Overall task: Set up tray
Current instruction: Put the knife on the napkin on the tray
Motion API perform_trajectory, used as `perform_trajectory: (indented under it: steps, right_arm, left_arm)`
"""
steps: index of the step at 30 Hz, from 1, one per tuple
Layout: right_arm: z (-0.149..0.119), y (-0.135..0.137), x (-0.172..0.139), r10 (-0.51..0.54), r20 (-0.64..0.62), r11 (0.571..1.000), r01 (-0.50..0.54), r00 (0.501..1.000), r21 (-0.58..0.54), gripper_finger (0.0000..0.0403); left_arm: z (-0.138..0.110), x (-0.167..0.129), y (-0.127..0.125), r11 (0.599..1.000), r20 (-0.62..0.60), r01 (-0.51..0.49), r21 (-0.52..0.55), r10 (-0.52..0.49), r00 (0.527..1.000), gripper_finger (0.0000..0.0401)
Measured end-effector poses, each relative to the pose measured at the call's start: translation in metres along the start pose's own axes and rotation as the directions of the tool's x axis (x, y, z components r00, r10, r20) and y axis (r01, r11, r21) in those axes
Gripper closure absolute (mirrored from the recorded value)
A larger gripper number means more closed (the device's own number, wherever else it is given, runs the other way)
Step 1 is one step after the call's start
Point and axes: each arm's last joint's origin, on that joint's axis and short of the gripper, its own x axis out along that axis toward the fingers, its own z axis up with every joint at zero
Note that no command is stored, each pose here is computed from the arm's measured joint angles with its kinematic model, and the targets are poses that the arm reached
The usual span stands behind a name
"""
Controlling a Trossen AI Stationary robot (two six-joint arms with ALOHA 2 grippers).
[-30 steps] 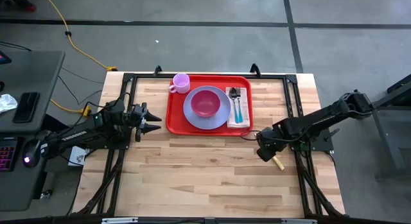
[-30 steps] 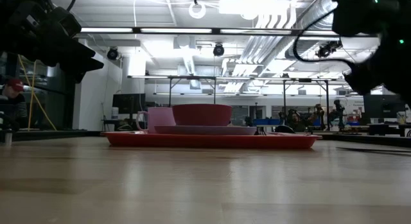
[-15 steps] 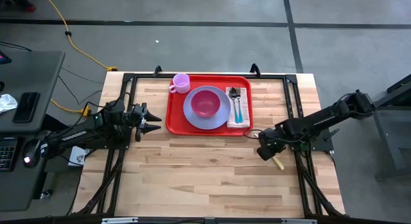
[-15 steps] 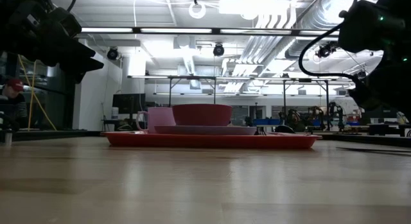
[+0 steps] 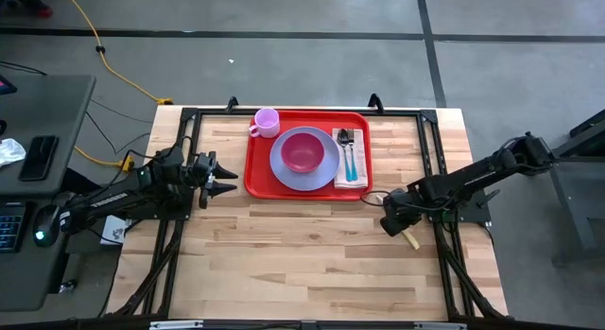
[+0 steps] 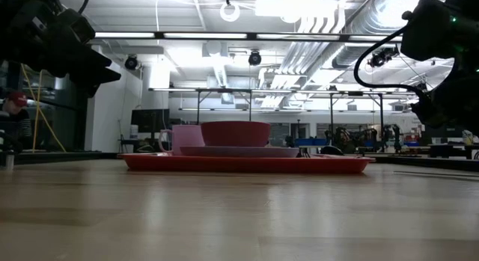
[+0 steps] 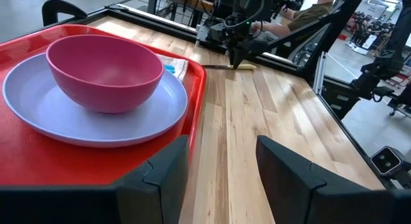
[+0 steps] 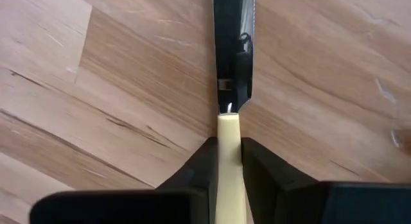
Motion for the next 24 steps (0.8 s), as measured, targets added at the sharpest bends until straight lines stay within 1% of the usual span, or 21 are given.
perform_trajectory:
  steps: [3, 7, 10, 13, 19, 24]
  right_arm:
    - [0.0001, -0.0001, 0.0002, -0.001, 0.002, 1.000, 0.001, 1.000, 0.006, 0.0355]
    - [0.0003, -0.0001, 0.0003, -0.002, 0.009, 1.000, 0.002, 1.000, 0.008, 0.0339]
    - [0.0006, -0.0011, 0.0004, -0.016, 0.025, 0.999, 0.015, 1.000, 0.042, 0.0335]
    - [0.0007, -0.0024, 0.0003, -0.033, 0.038, 0.997, 0.030, 0.999, 0.077, 0.0346]
    - [0.0008, -0.0023, 0.0001, -0.035, 0.044, 0.994, 0.030, 0.998, 0.101, 0.0381]
    - [0.0010, -0.0024, 0.0001, -0.037, 0.049, 0.990, 0.030, 0.998, 0.140, 0.0376]
  left_arm:
    - [0.0000, 0.0000, 0.0001, 1.000, 0.000, -0.002, 0.000, 0.002, 1.000, 0.0190]
    - [0.0000, 0.0000, 0.0001, 1.000, 0.001, -0.004, 0.000, 0.004, 1.000, 0.0190]
    - [-0.0004, 0.0000, 0.0002, 1.000, -0.003, -0.005, -0.002, 0.005, 1.000, 0.0190]
    - [-0.0018, 0.0000, 0.0005, 1.000, -0.017, -0.008, -0.008, 0.008, 1.000, 0.0190]
    - [-0.0035, -0.0001, 0.0008, 1.000, -0.033, -0.014, -0.014, 0.013, 0.999, 0.0190]
    - [-0.0035, -0.0001, 0.0008, 1.000, -0.033, -0.013, -0.014, 0.012, 0.999, 0.0190]
